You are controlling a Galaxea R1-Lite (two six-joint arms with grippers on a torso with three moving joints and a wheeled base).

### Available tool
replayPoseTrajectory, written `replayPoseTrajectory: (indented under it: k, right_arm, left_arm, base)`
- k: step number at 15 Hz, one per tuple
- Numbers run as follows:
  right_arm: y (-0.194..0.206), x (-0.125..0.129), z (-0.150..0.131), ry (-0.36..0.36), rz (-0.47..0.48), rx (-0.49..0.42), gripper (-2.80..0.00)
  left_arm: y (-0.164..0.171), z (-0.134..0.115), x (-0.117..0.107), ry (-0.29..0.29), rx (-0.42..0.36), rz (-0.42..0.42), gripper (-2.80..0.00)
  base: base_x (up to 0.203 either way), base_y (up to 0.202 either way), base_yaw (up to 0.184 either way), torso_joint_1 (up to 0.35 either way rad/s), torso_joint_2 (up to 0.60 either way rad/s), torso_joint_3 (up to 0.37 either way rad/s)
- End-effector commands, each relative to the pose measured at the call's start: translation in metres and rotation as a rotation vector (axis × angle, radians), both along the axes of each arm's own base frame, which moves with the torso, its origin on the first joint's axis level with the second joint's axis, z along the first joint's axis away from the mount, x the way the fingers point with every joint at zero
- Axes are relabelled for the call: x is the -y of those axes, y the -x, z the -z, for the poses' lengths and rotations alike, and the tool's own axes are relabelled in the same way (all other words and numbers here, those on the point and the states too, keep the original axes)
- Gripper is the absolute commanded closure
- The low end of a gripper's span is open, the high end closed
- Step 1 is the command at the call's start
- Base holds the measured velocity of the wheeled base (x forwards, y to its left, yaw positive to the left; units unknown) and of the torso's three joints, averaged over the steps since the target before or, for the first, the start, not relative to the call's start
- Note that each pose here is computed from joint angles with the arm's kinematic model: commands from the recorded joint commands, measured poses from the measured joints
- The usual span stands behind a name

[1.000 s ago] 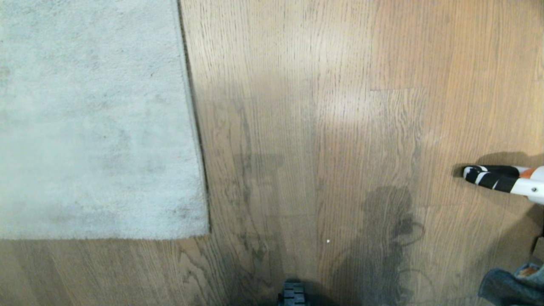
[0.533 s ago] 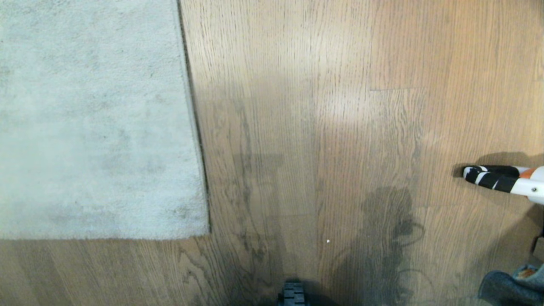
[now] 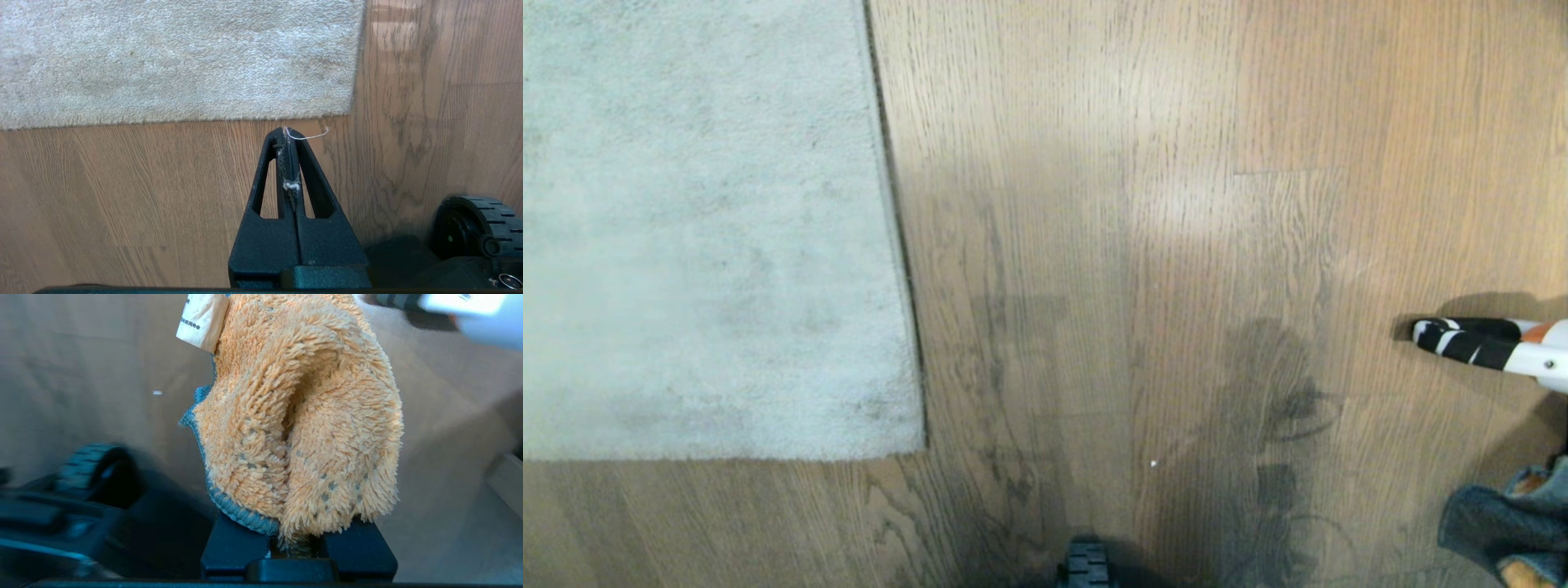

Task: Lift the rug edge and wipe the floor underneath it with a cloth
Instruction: Put down the rag

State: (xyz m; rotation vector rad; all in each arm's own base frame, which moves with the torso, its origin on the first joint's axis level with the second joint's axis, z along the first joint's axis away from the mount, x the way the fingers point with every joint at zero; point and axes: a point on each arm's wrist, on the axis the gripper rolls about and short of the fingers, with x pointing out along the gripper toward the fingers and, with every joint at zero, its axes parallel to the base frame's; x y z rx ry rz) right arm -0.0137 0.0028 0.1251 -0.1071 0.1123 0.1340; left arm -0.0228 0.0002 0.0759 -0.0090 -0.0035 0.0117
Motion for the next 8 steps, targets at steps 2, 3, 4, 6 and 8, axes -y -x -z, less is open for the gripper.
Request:
replayPoseTrajectory:
  k: [2, 3, 4, 6, 8]
  right_arm:
    - [-0.028, -0.001, -0.028, -0.012, -0.065, -0.124, 0.0]
    - [-0.036, -0.002, -0.033, -0.018, -0.07, -0.146, 0.0]
    - [-0.044, -0.002, -0.037, -0.032, -0.07, -0.161, 0.0]
    - [-0.061, -0.002, -0.046, -0.073, -0.065, -0.184, 0.0]
    - [-0.078, -0.002, -0.054, -0.099, -0.064, -0.213, 0.0]
  left_arm:
    - [0.0, 0.0, 0.0, 0.0, 0.001, -0.001, 0.0]
    - [0.0, 0.0, 0.0, 0.0, 0.001, -0.001, 0.0]
    - [0.0, 0.0, 0.0, 0.0, 0.001, -0.001, 0.0]
    - [0.0, 0.0, 0.0, 0.0, 0.001, -0.001, 0.0]
    - [0.0, 0.0, 0.0, 0.0, 0.001, 0.001, 0.0]
  base:
    - [0.0, 0.0, 0.0, 0.0, 0.0, 0.0]
    - [0.0, 0.0, 0.0, 0.0, 0.0, 0.0]
    - [0.0, 0.0, 0.0, 0.0, 0.0, 0.0]
    - [0.0, 0.0, 0.0, 0.0, 0.0, 0.0]
    - [0.0, 0.0, 0.0, 0.0, 0.0, 0.0]
